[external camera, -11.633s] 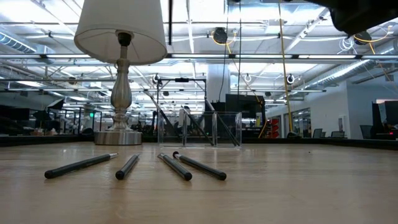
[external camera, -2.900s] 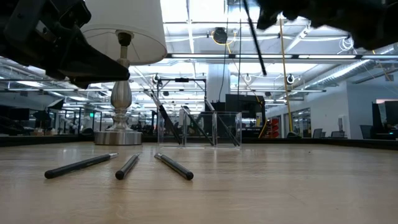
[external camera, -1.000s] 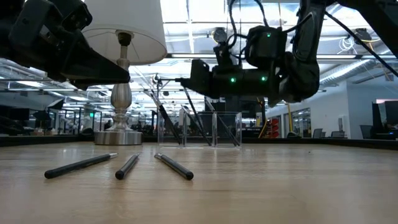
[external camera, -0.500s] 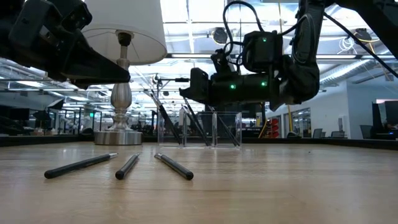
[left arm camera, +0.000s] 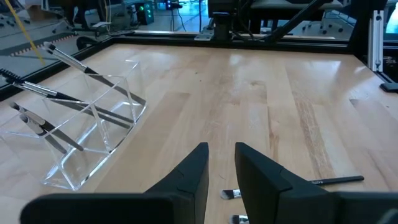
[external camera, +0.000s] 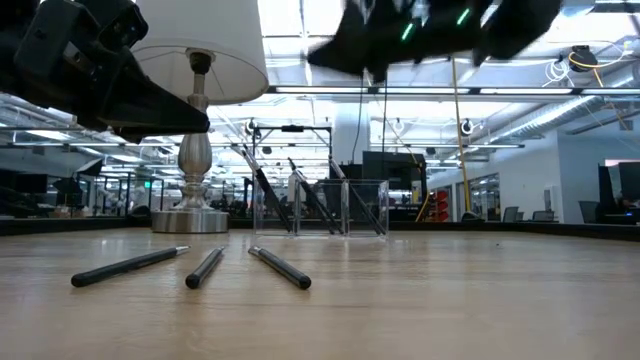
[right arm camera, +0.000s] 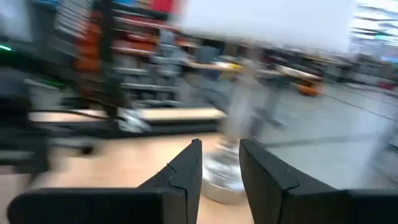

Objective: Put items in baskets/containers
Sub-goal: Put the black eyeshadow brush into the transparent organizer

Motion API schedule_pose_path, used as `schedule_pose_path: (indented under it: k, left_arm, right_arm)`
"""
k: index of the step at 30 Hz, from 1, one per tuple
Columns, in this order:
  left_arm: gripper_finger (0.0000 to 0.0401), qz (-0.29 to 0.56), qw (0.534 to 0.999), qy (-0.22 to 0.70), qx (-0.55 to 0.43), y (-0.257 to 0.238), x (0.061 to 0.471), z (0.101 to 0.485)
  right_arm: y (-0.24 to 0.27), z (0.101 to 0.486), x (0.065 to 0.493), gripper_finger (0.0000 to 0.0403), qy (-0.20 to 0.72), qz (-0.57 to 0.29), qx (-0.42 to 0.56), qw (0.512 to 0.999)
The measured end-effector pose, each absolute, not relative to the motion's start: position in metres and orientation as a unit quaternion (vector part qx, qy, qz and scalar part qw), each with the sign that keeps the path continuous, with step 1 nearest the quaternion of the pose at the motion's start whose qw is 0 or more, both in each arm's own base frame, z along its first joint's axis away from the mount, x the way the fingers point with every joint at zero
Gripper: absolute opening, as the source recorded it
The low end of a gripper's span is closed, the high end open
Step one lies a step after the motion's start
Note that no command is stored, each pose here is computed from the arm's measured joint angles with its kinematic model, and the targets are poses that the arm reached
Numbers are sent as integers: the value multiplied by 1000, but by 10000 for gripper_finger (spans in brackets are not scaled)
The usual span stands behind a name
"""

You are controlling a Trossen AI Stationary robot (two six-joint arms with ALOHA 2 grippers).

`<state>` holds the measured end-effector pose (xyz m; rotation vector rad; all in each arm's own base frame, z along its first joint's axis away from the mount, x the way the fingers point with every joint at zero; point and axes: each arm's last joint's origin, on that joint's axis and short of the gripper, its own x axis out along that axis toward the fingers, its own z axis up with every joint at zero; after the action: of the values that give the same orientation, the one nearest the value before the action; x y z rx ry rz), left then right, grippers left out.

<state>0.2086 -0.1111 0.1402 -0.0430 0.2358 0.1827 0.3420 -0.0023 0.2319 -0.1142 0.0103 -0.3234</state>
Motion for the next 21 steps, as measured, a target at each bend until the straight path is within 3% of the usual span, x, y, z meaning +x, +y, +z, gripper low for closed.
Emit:
schedule_pose_path:
  k: [4, 9, 11, 14, 21]
  left_arm:
    - [88, 91, 989, 117, -22, -111, 209, 140]
    - [88, 93, 988, 116, -35, -111, 209, 140]
    - [88, 93, 988, 116, -40, -111, 209, 140]
    - [88, 94, 988, 115, -48, -111, 209, 140]
    - [88, 93, 988, 114, -44, -111, 209, 141]
  right_arm:
    - [37, 256, 320, 86, 36, -37, -41, 998]
    - [100, 239, 305, 36, 103, 50, -51, 992]
    - [124, 222, 304, 11, 126, 33, -72, 989]
    - [148, 192, 301, 11, 162, -27, -103, 981]
    - [143, 159, 316, 2, 182, -58, -103, 976]
